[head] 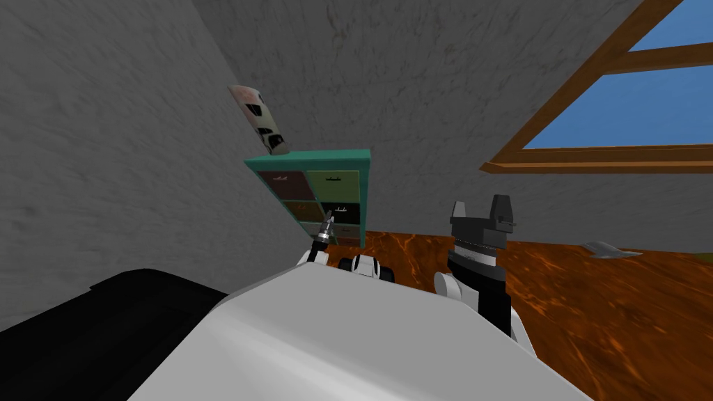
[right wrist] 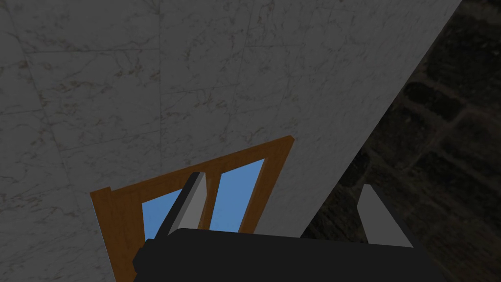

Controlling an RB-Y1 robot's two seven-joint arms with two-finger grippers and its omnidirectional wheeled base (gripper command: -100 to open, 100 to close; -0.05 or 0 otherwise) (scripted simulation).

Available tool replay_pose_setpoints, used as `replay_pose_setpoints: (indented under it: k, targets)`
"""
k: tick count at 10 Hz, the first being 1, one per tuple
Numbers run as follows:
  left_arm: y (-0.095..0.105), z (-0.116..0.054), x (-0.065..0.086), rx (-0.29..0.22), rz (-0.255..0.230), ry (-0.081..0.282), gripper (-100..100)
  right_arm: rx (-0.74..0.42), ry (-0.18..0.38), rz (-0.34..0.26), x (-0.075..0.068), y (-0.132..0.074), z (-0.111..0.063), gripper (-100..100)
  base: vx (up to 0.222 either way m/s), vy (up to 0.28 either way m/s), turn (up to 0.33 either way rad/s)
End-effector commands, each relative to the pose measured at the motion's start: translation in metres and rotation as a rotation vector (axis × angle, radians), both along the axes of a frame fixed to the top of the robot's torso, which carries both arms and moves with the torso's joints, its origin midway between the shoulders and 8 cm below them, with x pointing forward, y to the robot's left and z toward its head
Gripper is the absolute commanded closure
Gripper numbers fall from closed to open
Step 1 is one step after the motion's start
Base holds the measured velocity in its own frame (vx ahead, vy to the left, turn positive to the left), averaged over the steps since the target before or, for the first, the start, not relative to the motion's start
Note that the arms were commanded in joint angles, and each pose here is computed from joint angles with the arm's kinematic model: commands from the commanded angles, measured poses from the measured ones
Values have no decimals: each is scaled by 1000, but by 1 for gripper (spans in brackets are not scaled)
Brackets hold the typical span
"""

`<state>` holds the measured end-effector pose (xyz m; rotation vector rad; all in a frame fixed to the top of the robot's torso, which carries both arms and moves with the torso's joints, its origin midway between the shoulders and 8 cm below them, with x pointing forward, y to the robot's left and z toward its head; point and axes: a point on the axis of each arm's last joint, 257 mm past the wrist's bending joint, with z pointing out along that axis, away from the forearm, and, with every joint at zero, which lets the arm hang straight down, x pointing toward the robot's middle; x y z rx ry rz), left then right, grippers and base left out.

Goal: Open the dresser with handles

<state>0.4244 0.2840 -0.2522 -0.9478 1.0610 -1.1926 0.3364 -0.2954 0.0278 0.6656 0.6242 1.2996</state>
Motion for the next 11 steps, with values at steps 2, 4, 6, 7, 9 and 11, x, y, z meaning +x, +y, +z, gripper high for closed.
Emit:
replay_pose_setpoints:
  k: [2,4,6,7,9,11]
  targets:
    - [-20,-24,-1,-79,21,31,-100,0,0,0,0,0,0,0,73,-42,-11]
    - [-21,-24,-1,-85,23,31,-100,0,0,0,0,0,0,0,36,-14,-3]
    - [-20,-14,7,-86,24,32,-100,0,0,0,0,0,0,0,49,5,-3]
    - [-19,-16,6,-86,23,29,-100,0,0,0,0,0,0,0,29,4,-2]
    - [-21,-20,2,-87,24,34,100,0,0,0,0,0,0,0,-26,-10,7]
    - [-22,-15,1,-86,19,29,100,0,0,0,0,0,0,0,-155,-8,17]
